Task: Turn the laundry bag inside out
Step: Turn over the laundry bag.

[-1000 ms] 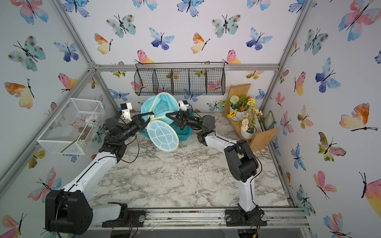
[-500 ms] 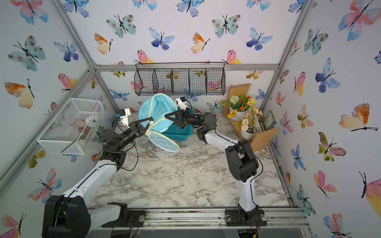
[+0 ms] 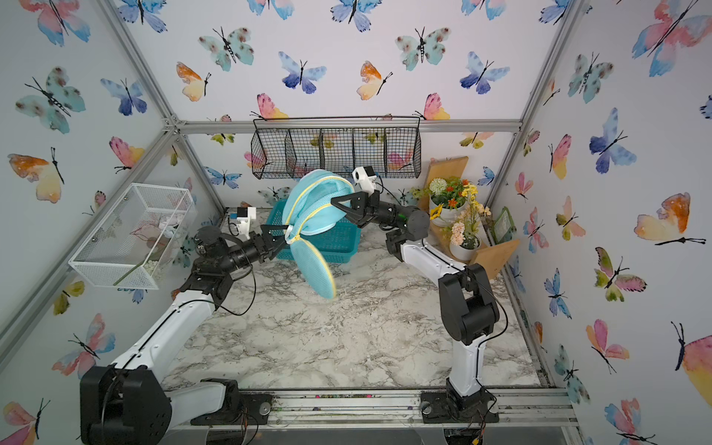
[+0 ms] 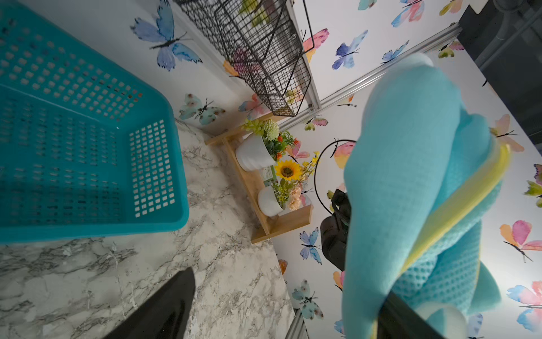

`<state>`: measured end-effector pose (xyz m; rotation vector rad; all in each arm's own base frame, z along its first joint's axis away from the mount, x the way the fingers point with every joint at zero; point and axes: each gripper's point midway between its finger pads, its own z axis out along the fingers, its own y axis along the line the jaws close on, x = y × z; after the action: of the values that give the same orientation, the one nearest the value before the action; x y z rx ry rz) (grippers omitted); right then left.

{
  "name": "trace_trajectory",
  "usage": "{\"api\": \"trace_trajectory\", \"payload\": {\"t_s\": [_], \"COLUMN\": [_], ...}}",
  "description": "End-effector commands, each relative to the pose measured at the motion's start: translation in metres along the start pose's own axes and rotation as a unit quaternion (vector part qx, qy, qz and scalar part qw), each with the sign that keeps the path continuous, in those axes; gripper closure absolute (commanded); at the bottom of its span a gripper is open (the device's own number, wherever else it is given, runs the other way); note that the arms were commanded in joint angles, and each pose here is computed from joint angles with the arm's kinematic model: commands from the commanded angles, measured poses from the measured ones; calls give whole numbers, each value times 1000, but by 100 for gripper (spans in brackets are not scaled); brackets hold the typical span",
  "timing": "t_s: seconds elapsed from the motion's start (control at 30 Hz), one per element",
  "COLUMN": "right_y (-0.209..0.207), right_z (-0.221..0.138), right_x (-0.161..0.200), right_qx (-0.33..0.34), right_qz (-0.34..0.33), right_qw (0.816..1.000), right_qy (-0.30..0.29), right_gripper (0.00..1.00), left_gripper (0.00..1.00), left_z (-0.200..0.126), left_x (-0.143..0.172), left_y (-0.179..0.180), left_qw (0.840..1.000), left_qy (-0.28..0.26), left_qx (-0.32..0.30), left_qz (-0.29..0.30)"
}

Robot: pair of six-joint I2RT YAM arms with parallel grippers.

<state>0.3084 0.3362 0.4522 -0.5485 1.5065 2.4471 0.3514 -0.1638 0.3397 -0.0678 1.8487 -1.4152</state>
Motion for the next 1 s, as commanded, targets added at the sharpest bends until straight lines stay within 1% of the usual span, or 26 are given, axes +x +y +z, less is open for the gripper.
{"api": "trace_trajectory", "payload": {"t_s": [0.0,0.03,0.1,0.13,0.27,0.33,0.43,0.57,0.67,0.8,0.87,0.97], "right_y": [60,58,53,51,44,39,35,35,39,47,48,45], "right_z": [2,2,2,2,5,5,7,13,21,31,34,35], "right_x": [28,30,33,34,40,42,44,51,58,64,67,68], "right_qx": [-75,-71,-60,-57,-41,-30,-21,-23,-33,-56,-60,-58], "right_qz": [-18,-16,-11,-8,0,6,12,14,12,9,9,13], "right_qw": [997,997,998,998,998,999,999,998,997,995,995,995], "right_qy": [24,26,31,32,40,44,49,59,70,79,84,84], "right_gripper": [97,97,97,97,97,97,97,97,97,97,97,97], "left_gripper": [6,5,1,1,1,1,2,1,1,1,1,1], "left_z": [-22,-27,-35,-38,-48,-53,-59,-62,-53,-35,-25,-13], "left_x": [-14,-23,-38,-44,-59,-68,-75,-81,-81,-79,-79,-72], "left_y": [-4,-13,-30,-40,-65,-76,-84,-80,-73,-61,-65,-81], "left_qw": [994,993,988,987,980,973,963,953,956,965,972,986], "left_qy": [-22,-39,-66,-76,-88,-102,-104,-105,-98,-92,-88,-72], "left_qx": [-91,-97,-106,-106,-126,-146,-179,-208,-204,-179,-149,-69], "left_qz": [50,63,86,95,123,145,173,193,189,170,159,135]}}
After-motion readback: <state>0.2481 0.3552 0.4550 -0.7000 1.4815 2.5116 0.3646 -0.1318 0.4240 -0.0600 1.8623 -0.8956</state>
